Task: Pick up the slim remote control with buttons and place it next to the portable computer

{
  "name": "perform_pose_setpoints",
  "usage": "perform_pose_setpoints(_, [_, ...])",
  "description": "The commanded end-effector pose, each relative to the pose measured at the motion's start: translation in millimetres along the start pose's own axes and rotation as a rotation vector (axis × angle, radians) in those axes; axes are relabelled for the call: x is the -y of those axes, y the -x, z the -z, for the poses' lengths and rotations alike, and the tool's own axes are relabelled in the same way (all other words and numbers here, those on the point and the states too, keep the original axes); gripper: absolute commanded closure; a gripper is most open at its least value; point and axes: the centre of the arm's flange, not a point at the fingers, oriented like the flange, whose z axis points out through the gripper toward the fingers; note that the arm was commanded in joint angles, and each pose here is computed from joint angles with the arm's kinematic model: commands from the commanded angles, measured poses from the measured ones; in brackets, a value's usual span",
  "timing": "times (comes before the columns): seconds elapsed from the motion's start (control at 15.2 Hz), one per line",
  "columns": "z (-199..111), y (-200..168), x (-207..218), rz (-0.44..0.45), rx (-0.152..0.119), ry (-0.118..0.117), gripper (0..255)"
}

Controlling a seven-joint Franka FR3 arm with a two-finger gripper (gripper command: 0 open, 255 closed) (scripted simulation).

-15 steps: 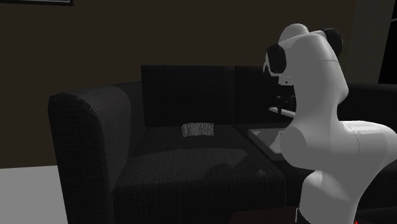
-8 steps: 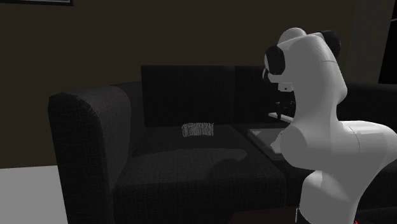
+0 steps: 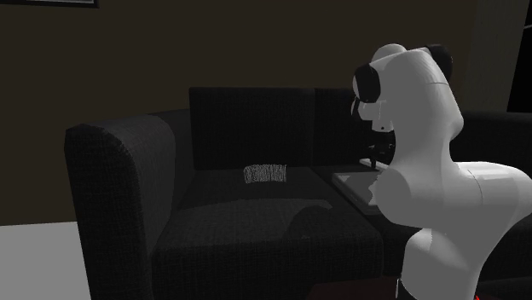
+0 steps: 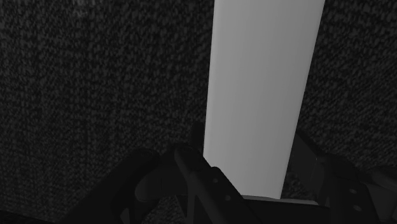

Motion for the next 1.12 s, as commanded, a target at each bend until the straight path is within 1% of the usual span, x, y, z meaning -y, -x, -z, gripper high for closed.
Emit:
perform_pose_setpoints(0.0, [-2.2,-0.4,0.0,0.0,-0.001,0.001,255])
perform_pose_setpoints(0.4, [-2.2,-0.4,0.0,0.0,-0.001,0.001,255])
perform_pose_setpoints(0.46, [-2.2,-0.3,0.0,0.0,-0.001,0.001,0])
perform_pose_setpoints(0.79, [-2.2,-0.3,0.0,0.0,-0.001,0.001,0])
perform_pose_setpoints(1.06, [47.8,-0.3,0.0,0.0,-0.001,0.001,0])
